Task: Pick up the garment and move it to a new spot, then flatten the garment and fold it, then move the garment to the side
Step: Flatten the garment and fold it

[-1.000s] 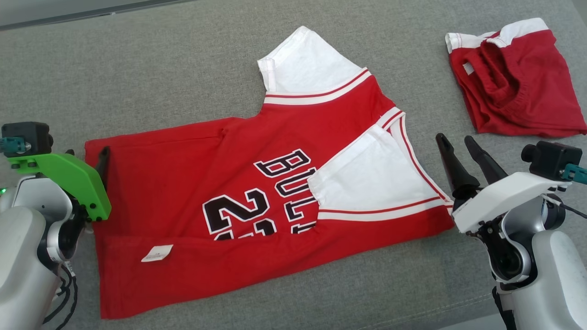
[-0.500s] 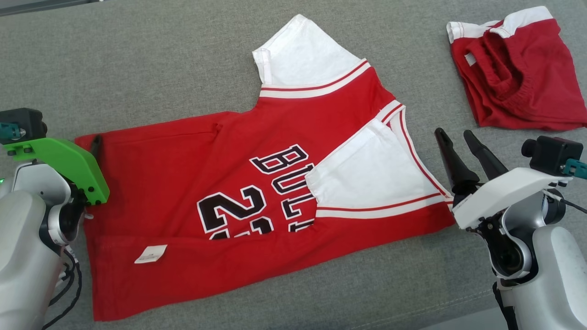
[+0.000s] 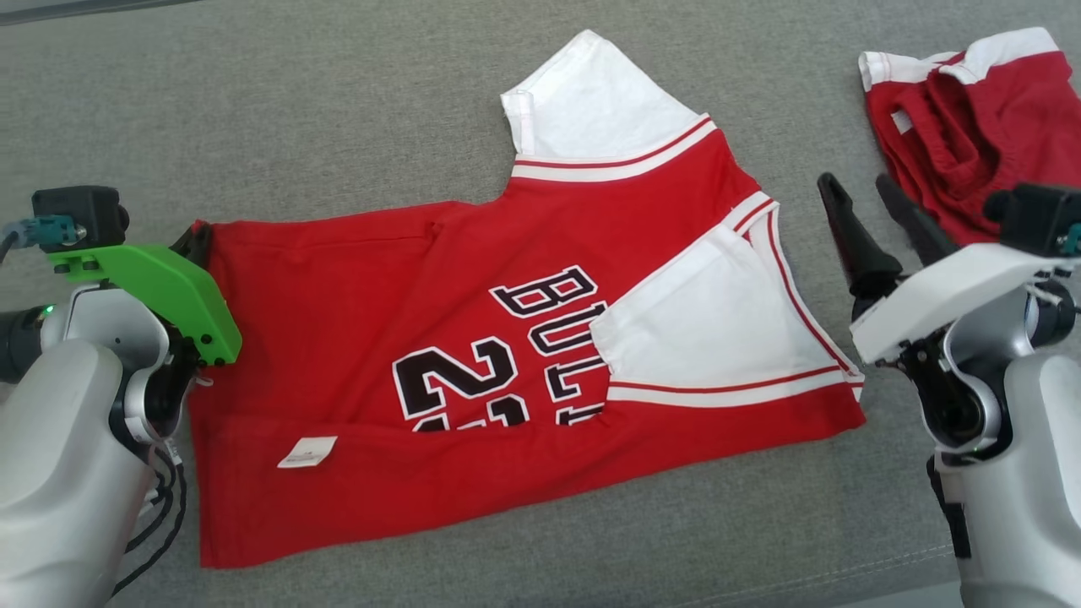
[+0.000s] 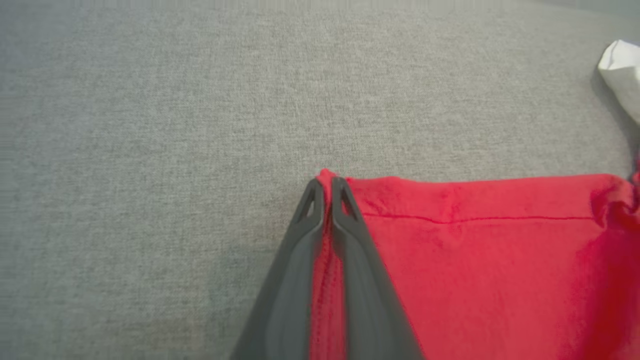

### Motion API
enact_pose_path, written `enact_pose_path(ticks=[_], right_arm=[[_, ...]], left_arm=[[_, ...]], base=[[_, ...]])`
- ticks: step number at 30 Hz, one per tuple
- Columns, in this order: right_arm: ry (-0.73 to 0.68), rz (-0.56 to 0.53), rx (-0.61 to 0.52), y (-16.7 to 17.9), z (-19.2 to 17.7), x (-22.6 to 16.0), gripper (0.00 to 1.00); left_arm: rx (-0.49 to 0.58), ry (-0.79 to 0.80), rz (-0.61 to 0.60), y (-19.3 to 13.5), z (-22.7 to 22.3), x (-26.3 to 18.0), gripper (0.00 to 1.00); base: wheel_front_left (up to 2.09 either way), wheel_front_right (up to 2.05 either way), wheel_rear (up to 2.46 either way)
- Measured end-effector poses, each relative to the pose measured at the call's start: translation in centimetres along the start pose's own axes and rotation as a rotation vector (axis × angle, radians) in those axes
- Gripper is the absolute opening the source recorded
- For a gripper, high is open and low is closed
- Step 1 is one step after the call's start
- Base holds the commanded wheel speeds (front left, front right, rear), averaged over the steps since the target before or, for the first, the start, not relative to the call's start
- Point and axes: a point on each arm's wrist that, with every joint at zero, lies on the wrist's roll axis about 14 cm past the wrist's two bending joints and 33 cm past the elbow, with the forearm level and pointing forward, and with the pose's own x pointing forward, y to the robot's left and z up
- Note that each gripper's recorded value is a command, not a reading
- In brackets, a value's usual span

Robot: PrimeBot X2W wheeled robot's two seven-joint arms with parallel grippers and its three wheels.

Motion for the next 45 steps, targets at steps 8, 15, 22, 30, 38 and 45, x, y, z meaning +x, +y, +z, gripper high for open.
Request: enact_pose_path(ticks=[8, 15, 22, 30, 38, 45], right_arm=[[0.053, 0.110, -0.158, 4.1, 3.2, 6.1, 1.00], [0.194, 0.161, -0.286, 7.1, 2.3, 11.6, 1.00], [0.305, 0.162, -0.346, 8.2, 0.4, 15.6, 1.00], [0.468, 0.158, -0.361, 9.1, -5.0, 19.3, 1.00], [0.536, 0.157, -0.394, 9.6, -8.1, 21.0, 1.00], [0.531, 0.133, -0.398, 9.1, -8.0, 21.8, 1.00]], left_arm=[[-0.007, -0.144, -0.009, -0.1, 2.3, -1.9, 0.00], [-0.035, -0.159, 0.001, 0.2, 1.6, -2.0, 0.00], [-0.047, -0.174, 0.001, 0.2, 1.8, -1.1, 0.00], [-0.060, -0.165, 0.027, 1.3, 1.0, -0.2, 0.00], [-0.060, -0.148, 0.042, 2.1, 0.2, 0.3, 0.00], [-0.058, -0.145, 0.040, 2.1, 0.1, 0.5, 0.00]], base=[[0.00, 0.00, 0.00], [0.00, 0.00, 0.00], [0.00, 0.00, 0.00], [0.00, 0.00, 0.00], [0.00, 0.00, 0.00], [0.00, 0.00, 0.00]])
